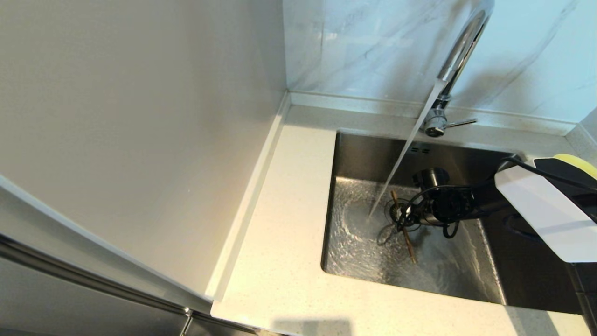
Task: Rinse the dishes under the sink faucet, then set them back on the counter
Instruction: Place the chopsticks on the table
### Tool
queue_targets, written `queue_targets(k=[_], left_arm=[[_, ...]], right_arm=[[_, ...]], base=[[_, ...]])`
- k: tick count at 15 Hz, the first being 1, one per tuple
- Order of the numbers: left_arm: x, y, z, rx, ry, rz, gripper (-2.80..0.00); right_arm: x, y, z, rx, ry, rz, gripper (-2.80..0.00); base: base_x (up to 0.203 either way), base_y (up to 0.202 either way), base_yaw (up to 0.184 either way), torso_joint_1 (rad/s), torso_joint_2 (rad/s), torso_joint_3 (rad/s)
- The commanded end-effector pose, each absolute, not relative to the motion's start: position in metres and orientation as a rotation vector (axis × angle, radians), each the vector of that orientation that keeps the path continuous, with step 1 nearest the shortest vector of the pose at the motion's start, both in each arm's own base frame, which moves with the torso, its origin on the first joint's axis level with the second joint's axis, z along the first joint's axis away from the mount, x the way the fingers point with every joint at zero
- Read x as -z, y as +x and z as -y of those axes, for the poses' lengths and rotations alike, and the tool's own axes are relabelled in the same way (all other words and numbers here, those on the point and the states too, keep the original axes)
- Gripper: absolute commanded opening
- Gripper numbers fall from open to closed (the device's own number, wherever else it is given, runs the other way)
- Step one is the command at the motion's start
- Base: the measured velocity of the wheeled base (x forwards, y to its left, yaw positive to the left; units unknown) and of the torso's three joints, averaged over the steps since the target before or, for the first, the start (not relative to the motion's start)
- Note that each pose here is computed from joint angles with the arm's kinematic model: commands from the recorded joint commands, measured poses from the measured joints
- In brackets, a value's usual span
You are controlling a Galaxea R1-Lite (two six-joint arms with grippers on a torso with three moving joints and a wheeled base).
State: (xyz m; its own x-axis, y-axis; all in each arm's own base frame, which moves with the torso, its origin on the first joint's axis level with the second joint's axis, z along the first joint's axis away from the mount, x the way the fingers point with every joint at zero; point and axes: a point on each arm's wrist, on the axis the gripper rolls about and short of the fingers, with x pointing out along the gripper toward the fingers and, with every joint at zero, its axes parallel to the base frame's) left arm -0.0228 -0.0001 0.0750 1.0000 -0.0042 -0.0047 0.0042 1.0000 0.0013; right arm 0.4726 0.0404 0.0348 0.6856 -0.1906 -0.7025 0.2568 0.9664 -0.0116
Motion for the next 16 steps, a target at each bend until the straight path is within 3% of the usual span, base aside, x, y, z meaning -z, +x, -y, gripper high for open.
queue_targets(k=[1, 16], left_arm=[[-0.075, -0.023, 0.0, 0.005, 0.002, -0.005, -2.8], [-0.075, -0.023, 0.0, 0.005, 0.002, -0.005, -2.8]], right_arm=[[-0.032, 0.475, -0.041, 0.253, 0.091, -0.774, 0.0], [-0.02, 0.483, -0.041, 0.276, 0.078, -0.772, 0.0]], base=[[0.0, 0.0, 0.0, 0.0, 0.0, 0.0], [0.0, 0.0, 0.0, 0.0, 0.0, 0.0]])
